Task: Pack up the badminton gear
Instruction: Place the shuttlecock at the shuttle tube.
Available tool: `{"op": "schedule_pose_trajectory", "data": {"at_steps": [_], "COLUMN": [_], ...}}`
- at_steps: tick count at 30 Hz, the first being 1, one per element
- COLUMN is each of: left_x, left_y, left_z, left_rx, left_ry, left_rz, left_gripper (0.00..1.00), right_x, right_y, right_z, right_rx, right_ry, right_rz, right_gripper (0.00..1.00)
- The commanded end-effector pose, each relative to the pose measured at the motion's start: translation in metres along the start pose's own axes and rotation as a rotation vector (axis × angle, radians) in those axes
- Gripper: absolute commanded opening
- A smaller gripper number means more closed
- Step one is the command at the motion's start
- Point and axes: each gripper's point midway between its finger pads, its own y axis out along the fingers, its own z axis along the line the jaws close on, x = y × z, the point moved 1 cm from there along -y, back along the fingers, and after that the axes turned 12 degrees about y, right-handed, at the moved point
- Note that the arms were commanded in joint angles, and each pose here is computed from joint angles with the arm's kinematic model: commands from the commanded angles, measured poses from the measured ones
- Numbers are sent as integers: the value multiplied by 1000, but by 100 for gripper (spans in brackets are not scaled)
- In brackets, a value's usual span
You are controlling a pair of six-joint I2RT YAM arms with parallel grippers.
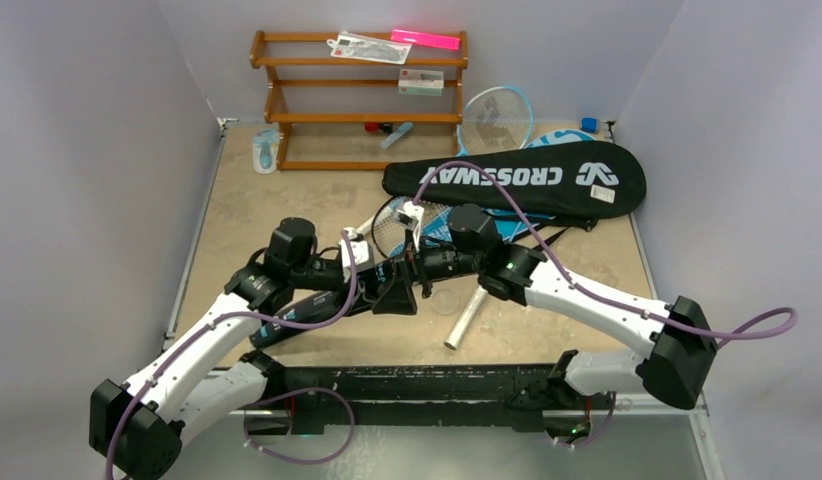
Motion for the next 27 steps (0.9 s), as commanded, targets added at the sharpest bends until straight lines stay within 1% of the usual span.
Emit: {"op": "schedule_pose_trajectory", "data": {"at_steps": [1, 4, 6, 13, 15, 16, 17, 18, 19, 20, 21, 22, 27], "left_x": [56, 56, 56, 55, 55, 54, 54, 54, 53, 53, 53, 53, 53], "left_y": [-2, -3, -3, -3, -2, -2, -2, -2, -1, -1, -1, -1, -1], "left_z": [0, 0, -1, -1, 0, 0, 0, 0, 0, 0, 0, 0, 0], "left_rx": [-43, -40, -41, -45, -44, -44, -46, -46, -48, -47, -47, -49, -49], "left_ry": [201, 210, 211, 211, 212, 210, 208, 207, 204, 207, 206, 206, 205], "left_rz": [-189, -193, -193, -192, -189, -187, -187, -185, -184, -185, -185, -184, -184], "left_gripper": [48, 48, 48, 48, 48, 48, 48, 48, 48, 48, 48, 48, 48], "right_x": [8, 15, 19, 31, 34, 36, 38, 39, 40, 41, 41, 41, 40], "right_y": [-13, -37, -52, -90, -97, -100, -103, -104, -105, -104, -103, -101, -88], "right_z": [15, 13, 19, 4, 6, 7, 9, 10, 10, 11, 12, 12, 17], "right_rx": [-79, -172, -172, -254, -267, -271, -275, -277, -279, -276, -267, -257, -175], "right_ry": [-26, -35, -50, -9, -20, -27, -34, -38, -39, -41, -41, -39, -42], "right_rz": [-43, -105, -129, -209, -244, -259, -269, -273, -277, -276, -271, -263, -222], "right_gripper": [99, 99, 99, 99, 94, 89, 79, 65, 47, 28, 12, 0, 0]}}
